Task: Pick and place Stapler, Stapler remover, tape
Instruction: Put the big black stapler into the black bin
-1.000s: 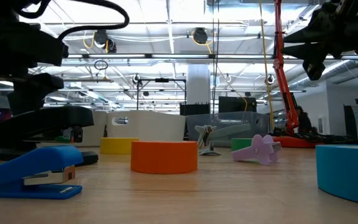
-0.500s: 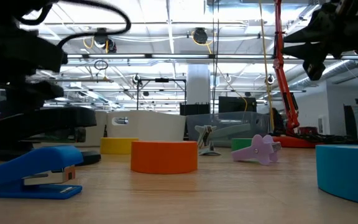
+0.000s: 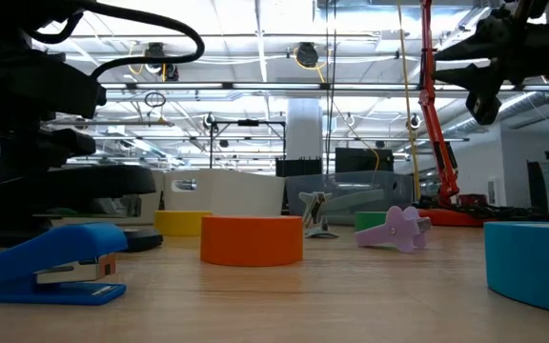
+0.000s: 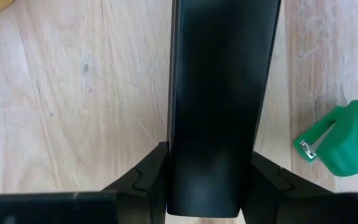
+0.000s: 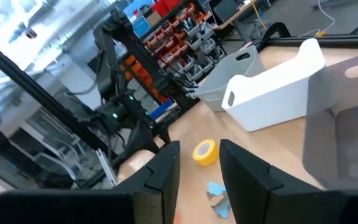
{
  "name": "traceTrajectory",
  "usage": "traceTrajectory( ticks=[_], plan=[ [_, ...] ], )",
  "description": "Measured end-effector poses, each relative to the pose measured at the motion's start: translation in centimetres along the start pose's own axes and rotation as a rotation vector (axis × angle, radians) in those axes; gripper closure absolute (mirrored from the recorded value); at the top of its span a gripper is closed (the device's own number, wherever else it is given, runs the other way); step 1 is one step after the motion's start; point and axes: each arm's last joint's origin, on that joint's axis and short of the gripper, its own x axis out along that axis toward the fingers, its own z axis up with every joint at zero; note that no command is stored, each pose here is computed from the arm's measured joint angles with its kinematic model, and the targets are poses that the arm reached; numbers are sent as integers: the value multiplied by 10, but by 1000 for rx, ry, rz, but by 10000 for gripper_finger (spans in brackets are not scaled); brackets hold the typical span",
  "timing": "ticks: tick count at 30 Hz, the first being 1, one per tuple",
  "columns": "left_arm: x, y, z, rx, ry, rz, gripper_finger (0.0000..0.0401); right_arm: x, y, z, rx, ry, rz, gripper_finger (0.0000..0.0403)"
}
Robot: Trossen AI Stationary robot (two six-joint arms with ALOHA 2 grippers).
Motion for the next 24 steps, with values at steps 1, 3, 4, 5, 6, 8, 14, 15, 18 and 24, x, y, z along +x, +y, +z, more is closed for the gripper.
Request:
traceTrajectory(
  ticks=[1,3,4,5,6,8,14,15,18,24],
  plan=[
    [0,0,0,0,0,0,258,0,1,1,16,-7,5,298],
    [-1,0,1,-3,4,2,258,0,2,2,53,-21,16,298],
    [-2,0,2,-9,9,4,258,0,2,3,63,-31,24,298],
    [-4,1,4,-15,16,7,258,0,3,4,72,-43,36,298],
    [-6,2,5,-20,26,12,258,0,4,5,84,-54,45,298],
    [-10,5,10,-29,29,22,258,0,6,7,98,-71,66,298],
    [-26,12,27,-50,19,33,258,4,7,8,75,-74,76,298],
    [-29,13,30,-51,15,33,258,6,7,8,64,-70,72,298],
    [-41,17,39,-66,8,43,258,11,6,6,17,-42,71,298],
    [-75,28,61,-109,-6,71,258,26,7,6,-75,-46,84,298]
  ],
)
